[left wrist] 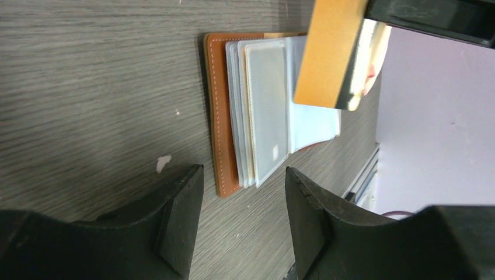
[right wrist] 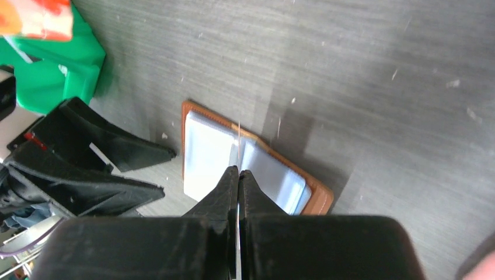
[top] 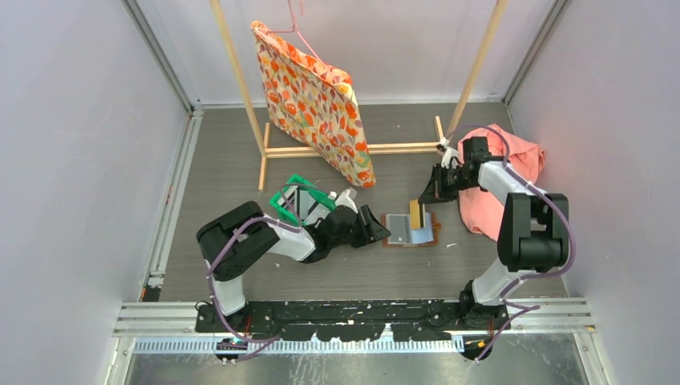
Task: Put the credit cards into the card holder
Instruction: Insert the credit card into the card holder.
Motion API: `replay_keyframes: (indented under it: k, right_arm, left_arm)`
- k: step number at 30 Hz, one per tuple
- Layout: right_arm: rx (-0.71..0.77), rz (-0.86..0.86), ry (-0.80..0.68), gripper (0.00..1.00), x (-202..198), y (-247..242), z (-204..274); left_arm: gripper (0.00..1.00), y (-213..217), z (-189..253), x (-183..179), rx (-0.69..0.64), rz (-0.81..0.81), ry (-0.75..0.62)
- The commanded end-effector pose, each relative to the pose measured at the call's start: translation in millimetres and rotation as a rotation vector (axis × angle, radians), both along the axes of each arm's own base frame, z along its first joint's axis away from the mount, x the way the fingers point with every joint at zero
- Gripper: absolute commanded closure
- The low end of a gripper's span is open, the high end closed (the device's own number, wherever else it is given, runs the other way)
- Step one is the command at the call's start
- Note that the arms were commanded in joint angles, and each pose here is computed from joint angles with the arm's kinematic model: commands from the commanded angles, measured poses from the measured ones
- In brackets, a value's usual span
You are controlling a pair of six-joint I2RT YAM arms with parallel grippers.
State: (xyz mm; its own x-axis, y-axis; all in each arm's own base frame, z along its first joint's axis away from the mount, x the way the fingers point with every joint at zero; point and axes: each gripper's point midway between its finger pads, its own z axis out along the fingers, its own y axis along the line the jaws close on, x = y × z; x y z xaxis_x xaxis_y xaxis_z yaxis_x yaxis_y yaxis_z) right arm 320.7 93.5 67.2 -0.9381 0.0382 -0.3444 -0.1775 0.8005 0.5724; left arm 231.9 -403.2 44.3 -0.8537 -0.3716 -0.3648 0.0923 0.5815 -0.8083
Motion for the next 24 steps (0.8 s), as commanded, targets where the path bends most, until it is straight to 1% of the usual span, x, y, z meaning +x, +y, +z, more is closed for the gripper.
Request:
replay_keyframes:
  k: [1,7,11,13,20,24]
  right_arm:
    - [0.029,-0.031,-0.096,0.99,-5.5,2.3,29.4]
    - [0.114,-0.112,-0.172,0.99,-2.4,-3.2,44.0]
    - [0.190,-0.123,-0.227,0.99,-6.7,4.7,41.1]
    - [0.213,-0.146,-0.219,0.99,-8.2,6.9,36.4]
    - [0.165,-0.228,-0.199,0.99,-3.4,-3.3,24.2]
    - [0.153,-0.258,-0.203,0.99,-3.9,-9.4,25.5]
  left_arm:
    - [0.45,19.5,-2.1,-5.3,0.101,-0.042,-0.065]
    - [0.46,24.4,16.5,-6.5,0.115,-0.078,-0.148]
    - [0.46,22.4,28.5,-7.5,0.096,-0.109,-0.203]
    - [0.46,21.7,32.5,-8.2,0.087,-0.121,-0.221]
    - [0.46,24.8,35.1,-10.2,0.077,-0.122,-0.236]
    - [0.46,20.3,35.4,-15.6,0.063,-0.157,-0.224]
